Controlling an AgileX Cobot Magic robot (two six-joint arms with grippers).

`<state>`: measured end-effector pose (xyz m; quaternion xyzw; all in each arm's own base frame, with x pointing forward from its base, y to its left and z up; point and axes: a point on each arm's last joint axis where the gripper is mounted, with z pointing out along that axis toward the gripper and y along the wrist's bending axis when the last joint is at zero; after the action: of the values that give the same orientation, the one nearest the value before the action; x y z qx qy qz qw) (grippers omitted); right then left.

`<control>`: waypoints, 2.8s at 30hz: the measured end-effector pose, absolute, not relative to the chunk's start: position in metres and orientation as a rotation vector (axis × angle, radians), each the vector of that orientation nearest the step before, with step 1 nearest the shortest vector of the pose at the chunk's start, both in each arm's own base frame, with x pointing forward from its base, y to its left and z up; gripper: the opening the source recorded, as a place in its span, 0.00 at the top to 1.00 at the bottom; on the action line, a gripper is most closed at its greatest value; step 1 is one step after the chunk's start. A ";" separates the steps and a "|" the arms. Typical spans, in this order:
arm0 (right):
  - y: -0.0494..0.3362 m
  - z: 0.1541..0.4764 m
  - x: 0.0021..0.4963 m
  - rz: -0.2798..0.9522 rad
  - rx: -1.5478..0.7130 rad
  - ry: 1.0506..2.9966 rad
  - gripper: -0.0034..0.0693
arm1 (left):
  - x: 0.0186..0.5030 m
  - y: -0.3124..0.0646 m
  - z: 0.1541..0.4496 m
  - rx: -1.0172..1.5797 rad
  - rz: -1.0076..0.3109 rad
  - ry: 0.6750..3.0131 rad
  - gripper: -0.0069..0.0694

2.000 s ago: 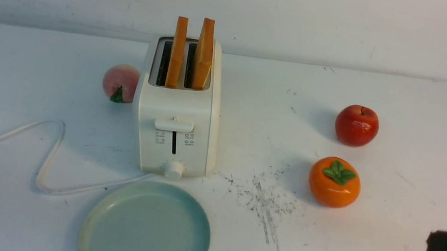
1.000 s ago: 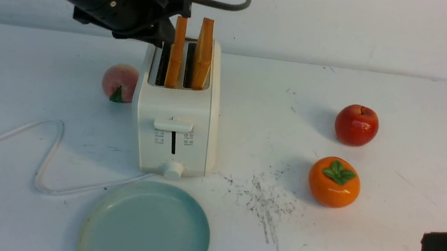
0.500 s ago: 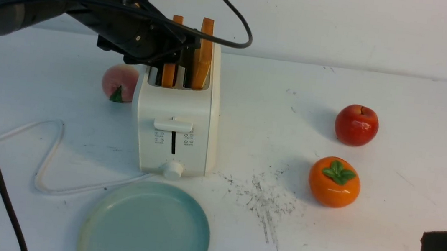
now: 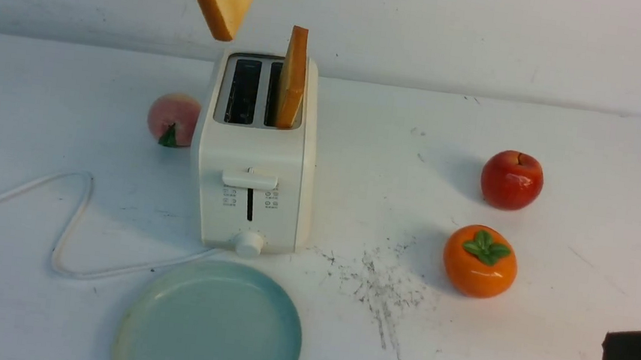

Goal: Take toasted bread from bread machine on white table place on plate.
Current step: 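Reach for a toast slice standing in the toaster with the left gripper, then place the slice of bread on the plate with the left gripper, then grasp the toast slice in the toaster and pull it up out of the slot with the right gripper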

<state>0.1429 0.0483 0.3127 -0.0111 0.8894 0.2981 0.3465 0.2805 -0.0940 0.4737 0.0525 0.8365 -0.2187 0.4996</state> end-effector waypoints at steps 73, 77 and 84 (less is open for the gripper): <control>0.155 0.368 0.255 0.785 -0.442 2.286 0.77 | 0.121 -0.052 0.278 0.008 -0.574 2.250 0.93; 0.195 0.365 0.293 0.720 -0.459 2.280 0.71 | 0.094 -0.040 0.284 -0.025 -0.524 2.232 0.93; 0.242 0.354 0.360 0.668 -0.383 2.262 0.45 | 0.051 -0.021 0.286 -0.086 -0.452 2.204 0.93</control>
<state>0.3600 0.2415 0.3543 -0.1489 0.8805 0.2601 0.3672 0.0511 -0.0212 0.2864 -0.0345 0.8835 -0.1811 0.4307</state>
